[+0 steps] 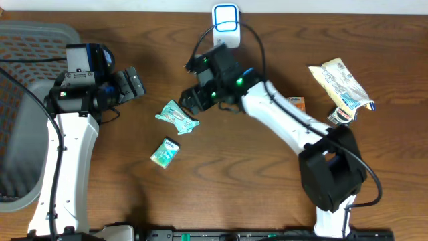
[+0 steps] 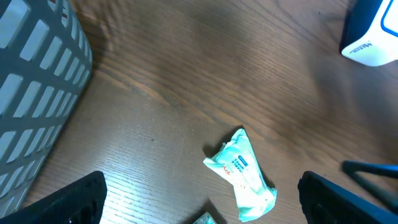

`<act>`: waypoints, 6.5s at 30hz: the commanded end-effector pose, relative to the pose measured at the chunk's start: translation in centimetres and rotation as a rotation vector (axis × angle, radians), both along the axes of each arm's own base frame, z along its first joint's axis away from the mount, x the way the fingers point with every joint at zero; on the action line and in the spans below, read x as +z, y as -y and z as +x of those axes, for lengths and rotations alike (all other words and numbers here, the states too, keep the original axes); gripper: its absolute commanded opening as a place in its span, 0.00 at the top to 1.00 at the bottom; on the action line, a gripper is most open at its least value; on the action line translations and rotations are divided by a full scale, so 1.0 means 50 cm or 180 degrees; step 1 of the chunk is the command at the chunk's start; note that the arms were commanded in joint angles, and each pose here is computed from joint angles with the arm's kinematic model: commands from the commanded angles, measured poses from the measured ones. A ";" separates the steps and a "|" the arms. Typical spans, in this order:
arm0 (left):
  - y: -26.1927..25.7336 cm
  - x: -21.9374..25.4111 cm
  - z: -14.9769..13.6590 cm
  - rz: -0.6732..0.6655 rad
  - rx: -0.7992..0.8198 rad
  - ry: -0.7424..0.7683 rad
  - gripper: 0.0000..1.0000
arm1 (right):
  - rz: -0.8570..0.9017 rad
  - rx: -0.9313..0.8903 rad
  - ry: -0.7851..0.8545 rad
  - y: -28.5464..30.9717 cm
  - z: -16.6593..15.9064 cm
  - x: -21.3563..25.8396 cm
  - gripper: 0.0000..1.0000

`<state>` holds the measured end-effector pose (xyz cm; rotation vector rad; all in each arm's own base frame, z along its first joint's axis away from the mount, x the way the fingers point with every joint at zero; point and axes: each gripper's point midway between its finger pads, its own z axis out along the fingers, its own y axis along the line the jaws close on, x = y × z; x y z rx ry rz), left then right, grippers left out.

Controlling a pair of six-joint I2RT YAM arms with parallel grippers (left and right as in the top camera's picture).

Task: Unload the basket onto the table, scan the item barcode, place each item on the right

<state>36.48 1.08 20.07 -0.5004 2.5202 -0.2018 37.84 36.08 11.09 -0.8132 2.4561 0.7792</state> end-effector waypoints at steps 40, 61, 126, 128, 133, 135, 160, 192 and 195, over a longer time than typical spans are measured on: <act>-0.005 0.002 0.001 0.0055 -0.0020 0.0003 0.02 | -0.0221 -0.0147 -0.0321 0.075 -0.053 0.003 0.99; -0.005 0.002 0.001 0.0055 -0.0020 0.0003 0.02 | -0.3243 -0.1677 0.1298 0.285 -0.002 -0.116 0.89; -0.005 0.002 0.001 0.0055 -0.0020 0.0003 0.02 | -0.3179 -0.0319 0.0871 0.320 0.047 -0.215 0.82; -0.005 0.002 0.001 0.0055 -0.0020 0.0003 0.02 | -0.3184 -0.0310 0.0868 0.320 0.045 -0.215 0.96; -0.005 0.002 0.001 0.0055 -0.0020 0.0003 0.02 | -0.3219 -0.0357 0.0946 0.314 0.049 -0.200 0.99; -0.005 0.002 0.001 0.0055 -0.0020 0.0003 0.03 | -0.3120 -0.0451 0.0952 0.298 0.047 -0.179 0.99; -0.005 0.002 0.001 0.0055 -0.0020 0.0003 0.02 | 0.0602 0.0599 -0.1338 0.098 -0.079 -0.134 0.99; -0.005 0.002 0.001 0.0055 -0.0020 0.0003 0.02 | -0.0476 -0.0258 -0.0702 0.200 0.023 -0.080 0.99; -0.005 0.002 0.001 0.0055 -0.0020 0.0003 0.02 | -0.0672 -0.0315 -0.0614 0.171 0.014 -0.098 0.99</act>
